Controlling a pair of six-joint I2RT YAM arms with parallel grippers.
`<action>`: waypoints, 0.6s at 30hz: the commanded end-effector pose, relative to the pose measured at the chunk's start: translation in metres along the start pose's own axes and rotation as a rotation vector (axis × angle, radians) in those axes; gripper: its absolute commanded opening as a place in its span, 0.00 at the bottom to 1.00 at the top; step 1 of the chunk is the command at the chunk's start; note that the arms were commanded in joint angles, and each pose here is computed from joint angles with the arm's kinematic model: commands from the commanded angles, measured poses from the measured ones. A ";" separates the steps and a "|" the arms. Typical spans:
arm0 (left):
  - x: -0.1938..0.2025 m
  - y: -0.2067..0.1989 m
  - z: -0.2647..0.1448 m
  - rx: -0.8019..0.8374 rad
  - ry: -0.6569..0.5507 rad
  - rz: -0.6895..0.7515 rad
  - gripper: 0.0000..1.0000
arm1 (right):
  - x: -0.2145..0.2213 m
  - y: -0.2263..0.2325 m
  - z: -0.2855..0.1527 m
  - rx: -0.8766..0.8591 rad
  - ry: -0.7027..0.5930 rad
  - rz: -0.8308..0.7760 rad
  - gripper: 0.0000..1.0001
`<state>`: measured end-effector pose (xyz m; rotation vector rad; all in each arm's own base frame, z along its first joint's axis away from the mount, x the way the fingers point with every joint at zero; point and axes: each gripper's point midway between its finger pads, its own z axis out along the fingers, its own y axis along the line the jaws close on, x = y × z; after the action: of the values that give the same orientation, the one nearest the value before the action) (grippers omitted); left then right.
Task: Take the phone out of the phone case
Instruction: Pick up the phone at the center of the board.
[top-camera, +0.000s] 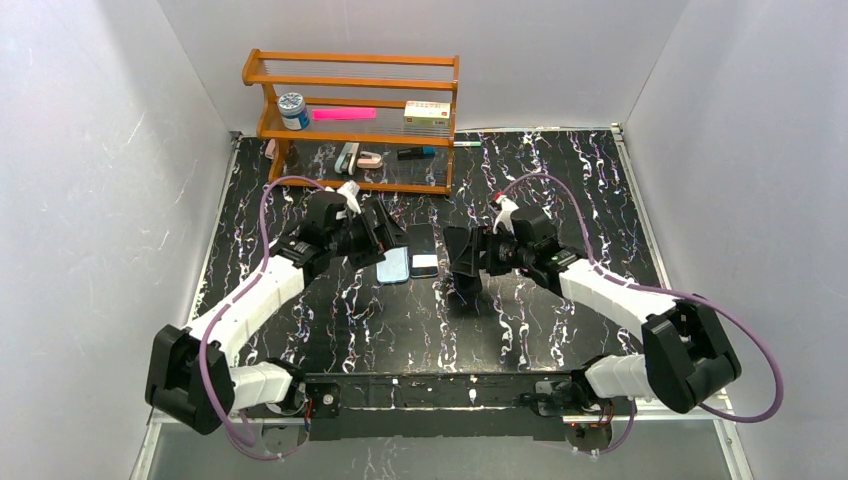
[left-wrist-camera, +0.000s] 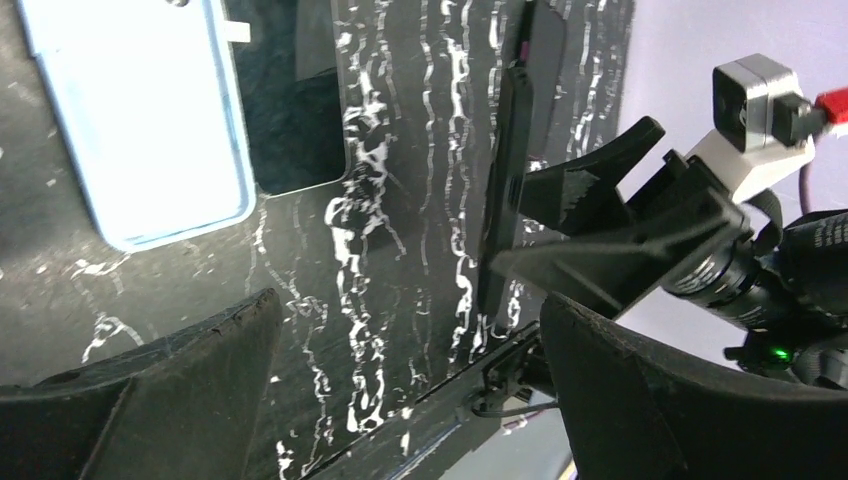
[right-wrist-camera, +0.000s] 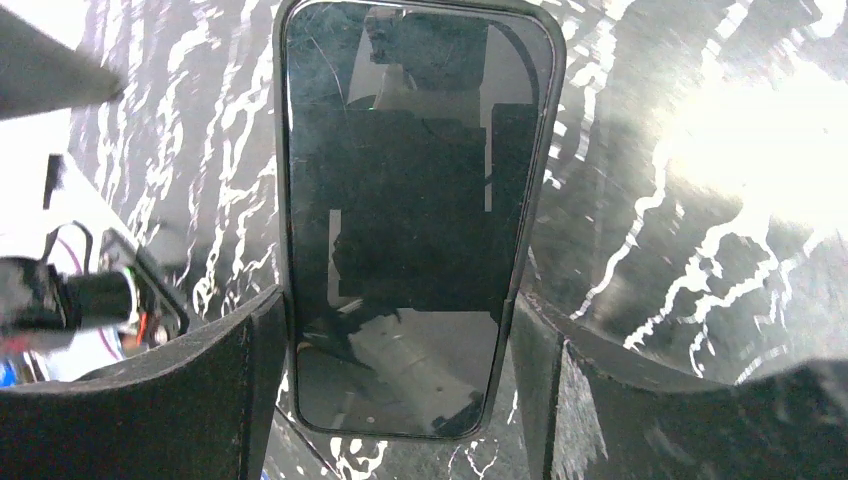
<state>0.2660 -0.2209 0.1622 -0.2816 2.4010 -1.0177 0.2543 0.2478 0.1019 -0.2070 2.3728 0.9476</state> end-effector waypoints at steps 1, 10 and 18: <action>-0.010 -0.039 -0.003 0.111 0.038 0.011 0.98 | -0.041 0.070 -0.024 -0.298 -0.131 -0.349 0.01; -0.015 -0.064 -0.004 0.155 0.121 0.084 0.98 | -0.029 0.125 -0.035 -0.424 -0.066 -0.710 0.01; 0.002 -0.060 -0.013 0.130 0.300 0.211 0.83 | -0.027 0.158 -0.042 -0.471 -0.041 -0.890 0.01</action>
<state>0.2842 -0.2588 0.2110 -0.0113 2.4451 -1.1700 0.2026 0.3216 0.1988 -1.1613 1.8383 1.0260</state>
